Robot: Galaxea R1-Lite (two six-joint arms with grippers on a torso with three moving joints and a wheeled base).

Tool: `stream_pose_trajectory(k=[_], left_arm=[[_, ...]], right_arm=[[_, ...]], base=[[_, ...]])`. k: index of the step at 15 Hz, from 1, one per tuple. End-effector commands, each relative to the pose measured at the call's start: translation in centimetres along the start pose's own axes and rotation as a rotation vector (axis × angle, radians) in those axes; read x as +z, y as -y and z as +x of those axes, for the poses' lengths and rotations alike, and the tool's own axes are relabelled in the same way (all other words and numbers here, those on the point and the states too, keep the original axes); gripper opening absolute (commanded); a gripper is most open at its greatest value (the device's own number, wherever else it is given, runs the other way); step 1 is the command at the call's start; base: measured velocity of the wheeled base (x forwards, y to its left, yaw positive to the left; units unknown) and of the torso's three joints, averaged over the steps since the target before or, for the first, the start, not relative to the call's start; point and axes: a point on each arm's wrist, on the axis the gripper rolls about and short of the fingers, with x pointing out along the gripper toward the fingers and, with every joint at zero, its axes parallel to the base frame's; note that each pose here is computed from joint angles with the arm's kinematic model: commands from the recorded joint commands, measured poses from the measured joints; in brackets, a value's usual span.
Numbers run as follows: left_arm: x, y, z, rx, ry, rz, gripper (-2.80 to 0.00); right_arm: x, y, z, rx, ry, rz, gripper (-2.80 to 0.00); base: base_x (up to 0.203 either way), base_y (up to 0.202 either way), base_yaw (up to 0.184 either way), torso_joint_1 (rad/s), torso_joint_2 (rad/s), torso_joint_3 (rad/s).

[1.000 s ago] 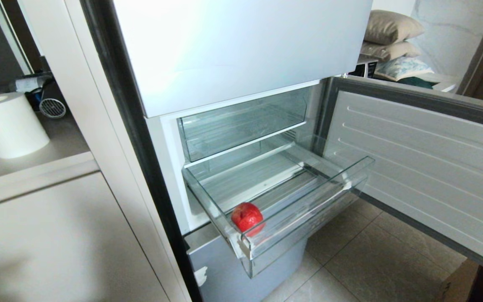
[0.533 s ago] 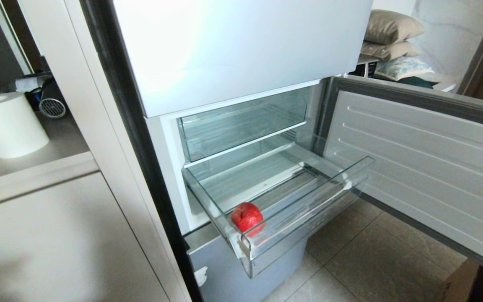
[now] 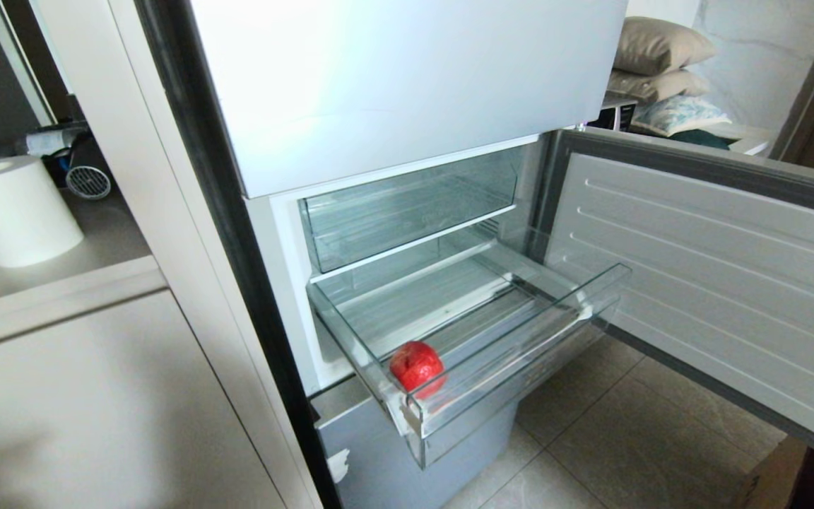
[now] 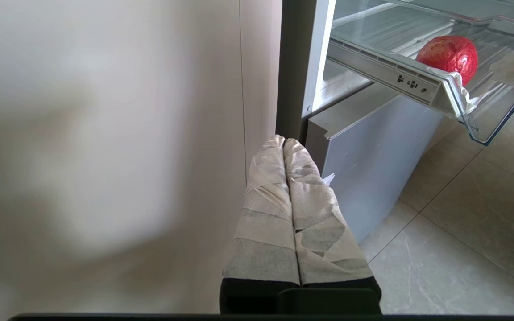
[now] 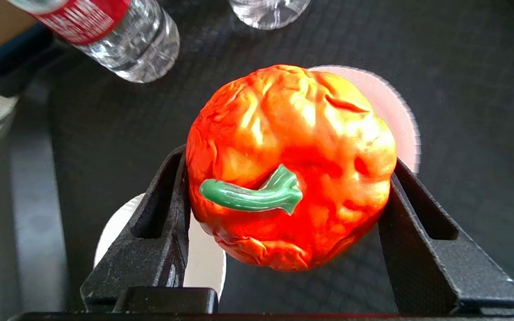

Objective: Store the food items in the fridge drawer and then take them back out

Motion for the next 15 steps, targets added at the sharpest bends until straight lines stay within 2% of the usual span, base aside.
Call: stream_pose_trajectory(k=[1, 15], left_arm=[[0.0, 0.0, 0.0, -0.001, 0.000, 0.000, -2.80], [0.0, 0.0, 0.0, 0.000, 0.001, 0.000, -2.80]], right_arm=[[-0.5, 0.3, 1.3, -0.001, -0.018, 0.005, -2.80], [-0.9, 1.0, 2.8, -0.017, -0.031, 0.020, -2.80]], base=[[0.000, 0.000, 0.000, 0.000, 0.00, 0.000], [0.000, 0.000, 0.000, 0.000, 0.00, 0.000]])
